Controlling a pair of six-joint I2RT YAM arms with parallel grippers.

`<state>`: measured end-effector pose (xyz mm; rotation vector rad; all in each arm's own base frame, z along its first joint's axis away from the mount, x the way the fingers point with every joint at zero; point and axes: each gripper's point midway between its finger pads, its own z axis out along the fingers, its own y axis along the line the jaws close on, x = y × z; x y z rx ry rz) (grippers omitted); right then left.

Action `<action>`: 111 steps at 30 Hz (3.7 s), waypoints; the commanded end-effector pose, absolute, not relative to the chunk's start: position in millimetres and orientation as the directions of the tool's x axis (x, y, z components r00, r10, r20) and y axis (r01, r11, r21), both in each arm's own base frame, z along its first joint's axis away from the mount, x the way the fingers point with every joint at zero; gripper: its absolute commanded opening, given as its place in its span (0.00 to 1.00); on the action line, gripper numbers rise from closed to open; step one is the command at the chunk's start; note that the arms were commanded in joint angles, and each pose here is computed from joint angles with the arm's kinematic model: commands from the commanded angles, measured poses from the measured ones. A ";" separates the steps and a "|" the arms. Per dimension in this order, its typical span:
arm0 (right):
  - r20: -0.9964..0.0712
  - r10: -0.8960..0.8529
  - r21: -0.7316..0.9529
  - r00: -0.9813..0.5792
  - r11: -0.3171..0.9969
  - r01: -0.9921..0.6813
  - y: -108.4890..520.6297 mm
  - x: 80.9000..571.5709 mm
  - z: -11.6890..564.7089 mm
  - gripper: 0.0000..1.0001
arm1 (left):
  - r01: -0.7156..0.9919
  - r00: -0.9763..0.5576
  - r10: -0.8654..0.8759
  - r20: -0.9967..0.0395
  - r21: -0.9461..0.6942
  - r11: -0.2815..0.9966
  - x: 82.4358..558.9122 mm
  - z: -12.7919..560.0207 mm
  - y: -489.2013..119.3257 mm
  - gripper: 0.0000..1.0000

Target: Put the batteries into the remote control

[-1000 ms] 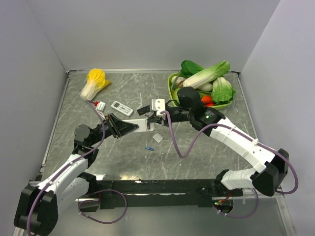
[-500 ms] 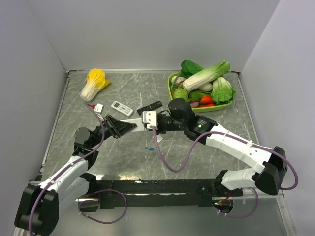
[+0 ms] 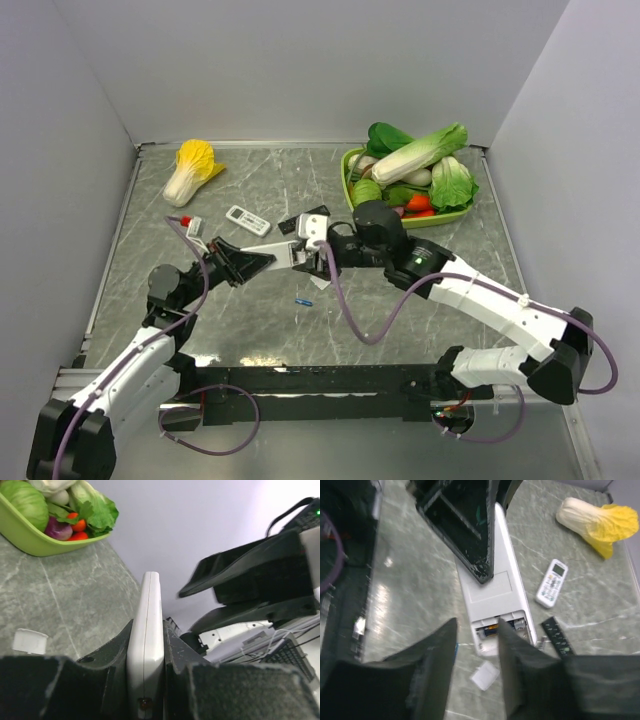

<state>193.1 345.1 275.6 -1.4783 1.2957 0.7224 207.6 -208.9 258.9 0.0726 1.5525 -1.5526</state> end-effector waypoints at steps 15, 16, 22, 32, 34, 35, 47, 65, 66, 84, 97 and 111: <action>-0.889 -0.215 0.295 -0.405 0.409 -0.864 309.8 253.6 266.0 1.00 | 0.229 -0.499 -0.672 -0.546 -0.832 0.506 234.5 170.0 -150.2 0.01; -0.871 -0.234 0.305 -0.433 0.433 -0.848 312.4 262.6 254.6 1.00 | 0.219 -0.504 -0.680 -0.533 -0.840 0.496 231.9 167.1 -149.9 0.01; -0.734 -0.334 0.283 -0.592 0.642 -0.713 305.7 306.4 188.9 0.98 | 0.206 -0.505 -0.689 -0.520 -0.848 0.489 223.6 166.6 -147.0 0.01; -0.598 -0.381 0.188 -0.705 0.788 -0.586 305.8 357.3 119.1 0.77 | 0.166 -0.520 -0.680 -0.517 -0.842 0.513 214.8 167.6 -142.7 0.01; -0.595 -0.390 0.179 -0.702 0.788 -0.590 309.7 364.4 108.7 0.66 | 0.162 -0.524 -0.672 -0.523 -0.836 0.525 214.1 168.6 -142.0 0.01; -0.591 -0.396 0.168 -0.703 0.792 -0.588 309.3 367.3 104.9 0.61 | 0.160 -0.525 -0.671 -0.523 -0.835 0.526 214.0 169.1 -141.8 0.01; -0.497 -0.443 0.168 -0.746 0.794 -0.584 316.1 372.2 60.5 0.30 | 0.166 -0.527 -0.656 -0.540 -0.823 0.544 213.5 172.3 -141.3 0.01; -0.438 -0.433 0.147 -0.788 0.830 -0.538 310.9 374.5 24.3 0.24 | 0.207 -0.534 -0.640 -0.553 -0.819 0.536 215.2 176.4 -146.7 0.01; -0.437 -0.436 0.138 -0.787 0.832 -0.537 309.6 375.2 22.7 0.24 | 0.209 -0.532 -0.640 -0.554 -0.819 0.535 215.3 177.8 -146.7 0.01; -0.546 -0.416 0.123 -0.727 0.818 -0.561 283.2 343.7 88.7 0.00 | 0.365 -0.496 -0.667 -0.556 -0.830 0.421 218.1 203.5 -160.7 0.02; -0.678 -0.245 0.408 -0.693 0.658 -0.632 312.3 264.7 219.4 0.00 | 0.490 -0.509 -0.664 -0.547 -0.819 0.298 221.8 224.1 -177.9 0.01; -0.582 -0.242 0.530 -0.776 0.610 -0.589 340.7 218.0 239.1 0.00 | 0.499 -0.521 -0.687 -0.506 -0.834 0.236 222.0 234.0 -181.5 0.01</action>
